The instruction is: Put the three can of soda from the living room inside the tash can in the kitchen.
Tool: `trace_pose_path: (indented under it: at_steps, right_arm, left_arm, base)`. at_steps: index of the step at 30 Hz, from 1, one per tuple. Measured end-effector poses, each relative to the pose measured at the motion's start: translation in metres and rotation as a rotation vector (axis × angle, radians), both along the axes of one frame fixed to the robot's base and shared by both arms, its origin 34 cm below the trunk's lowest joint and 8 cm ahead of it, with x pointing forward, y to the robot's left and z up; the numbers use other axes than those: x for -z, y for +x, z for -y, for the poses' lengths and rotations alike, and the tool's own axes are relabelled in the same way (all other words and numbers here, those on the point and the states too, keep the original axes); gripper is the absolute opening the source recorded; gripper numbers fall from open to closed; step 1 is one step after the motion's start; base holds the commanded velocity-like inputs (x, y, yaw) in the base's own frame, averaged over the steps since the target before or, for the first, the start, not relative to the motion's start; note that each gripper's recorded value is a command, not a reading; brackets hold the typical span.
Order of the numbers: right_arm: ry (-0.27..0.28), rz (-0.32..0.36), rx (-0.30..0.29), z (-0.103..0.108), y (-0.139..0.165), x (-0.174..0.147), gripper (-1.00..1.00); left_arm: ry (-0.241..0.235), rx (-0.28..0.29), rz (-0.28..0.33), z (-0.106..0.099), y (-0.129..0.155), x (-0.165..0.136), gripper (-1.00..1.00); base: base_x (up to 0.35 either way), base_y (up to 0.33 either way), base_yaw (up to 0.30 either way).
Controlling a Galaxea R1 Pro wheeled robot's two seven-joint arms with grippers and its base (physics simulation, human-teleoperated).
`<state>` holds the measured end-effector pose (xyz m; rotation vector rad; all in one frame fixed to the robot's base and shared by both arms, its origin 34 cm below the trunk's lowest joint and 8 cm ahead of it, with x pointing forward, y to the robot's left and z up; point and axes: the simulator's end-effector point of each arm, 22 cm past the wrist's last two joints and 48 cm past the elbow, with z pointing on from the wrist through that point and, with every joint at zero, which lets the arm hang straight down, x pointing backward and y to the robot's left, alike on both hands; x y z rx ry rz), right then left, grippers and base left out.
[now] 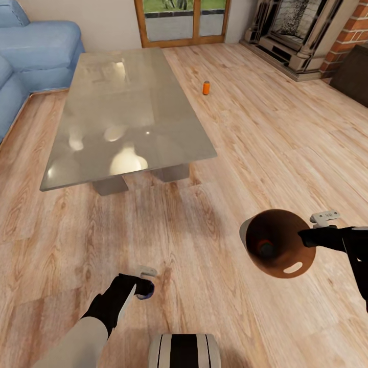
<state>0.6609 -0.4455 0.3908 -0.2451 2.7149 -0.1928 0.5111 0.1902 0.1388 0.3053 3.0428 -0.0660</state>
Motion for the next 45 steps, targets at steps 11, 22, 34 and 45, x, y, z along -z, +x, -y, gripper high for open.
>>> trace_pose_path:
  at_steps: [11,22,34,45]
  right_arm:
    - [-0.033,-0.011,-0.004,0.005,-0.003,0.003,-1.00]
    - [-0.036,-0.016,-0.004,0.006,-0.009,0.026,-1.00]
    - [-0.037,-0.018,-0.004,0.006,-0.010,0.027,-1.00]
    - [-0.035,-0.020,-0.004,0.005,-0.011,0.028,-1.00]
  left_arm:
    - [0.000,0.000,0.001,0.000,0.000,0.002,1.00]
    - [-0.001,0.000,-0.002,0.002,-0.007,0.024,1.00]
    - [-0.001,0.000,-0.004,0.001,-0.008,0.025,1.00]
    - [-0.002,0.001,-0.004,0.002,-0.008,0.024,1.00]
  base:
    - [0.008,0.000,0.000]
    - [0.000,0.000,0.000]
    - [-0.004,0.000,0.000]
    - [-0.116,-0.004,0.000]
